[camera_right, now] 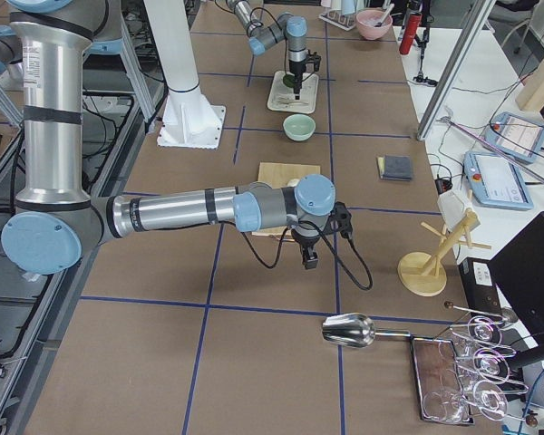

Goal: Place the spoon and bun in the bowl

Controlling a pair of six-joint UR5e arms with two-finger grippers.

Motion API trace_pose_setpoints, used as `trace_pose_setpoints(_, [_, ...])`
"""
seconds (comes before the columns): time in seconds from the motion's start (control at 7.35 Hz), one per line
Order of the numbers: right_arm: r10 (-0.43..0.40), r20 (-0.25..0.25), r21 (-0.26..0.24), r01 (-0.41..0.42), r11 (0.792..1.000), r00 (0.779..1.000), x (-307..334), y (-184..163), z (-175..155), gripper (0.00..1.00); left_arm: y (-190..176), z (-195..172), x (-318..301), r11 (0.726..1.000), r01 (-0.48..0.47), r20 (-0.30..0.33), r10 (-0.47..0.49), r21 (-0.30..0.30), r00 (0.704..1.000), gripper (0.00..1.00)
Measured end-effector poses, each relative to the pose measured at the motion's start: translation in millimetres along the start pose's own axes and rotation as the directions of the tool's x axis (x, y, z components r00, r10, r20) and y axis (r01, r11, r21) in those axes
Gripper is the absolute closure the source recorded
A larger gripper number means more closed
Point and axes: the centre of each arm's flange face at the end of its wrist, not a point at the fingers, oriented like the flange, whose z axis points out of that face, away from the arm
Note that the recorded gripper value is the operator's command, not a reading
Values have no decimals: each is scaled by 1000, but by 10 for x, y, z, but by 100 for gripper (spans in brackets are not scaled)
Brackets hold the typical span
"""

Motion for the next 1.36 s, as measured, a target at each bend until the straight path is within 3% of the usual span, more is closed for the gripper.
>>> trace_pose_setpoints(0.41, [-21,0,11,21,1000,1000,-25,-16,6,0,-23,155,19,1000,-3,18,4,-12,1000,21])
trace_pose_setpoints(0.68, [-29,1,8,29,1000,1000,-49,-26,37,0,-25,177,17,1000,-5,19,6,-14,1000,59])
trace_pose_setpoints(0.95, [-30,2,7,30,1000,1000,-53,-27,42,0,-27,177,22,1000,-6,19,7,-15,1000,74])
trace_pose_setpoints(1.09, [-30,3,7,30,1000,1000,-55,-27,44,0,-29,171,33,1000,-6,17,7,-14,1000,98])
trace_pose_setpoints(1.36, [-30,3,7,30,1000,1000,-55,-27,44,0,-37,147,70,1000,-5,11,5,-14,1000,100])
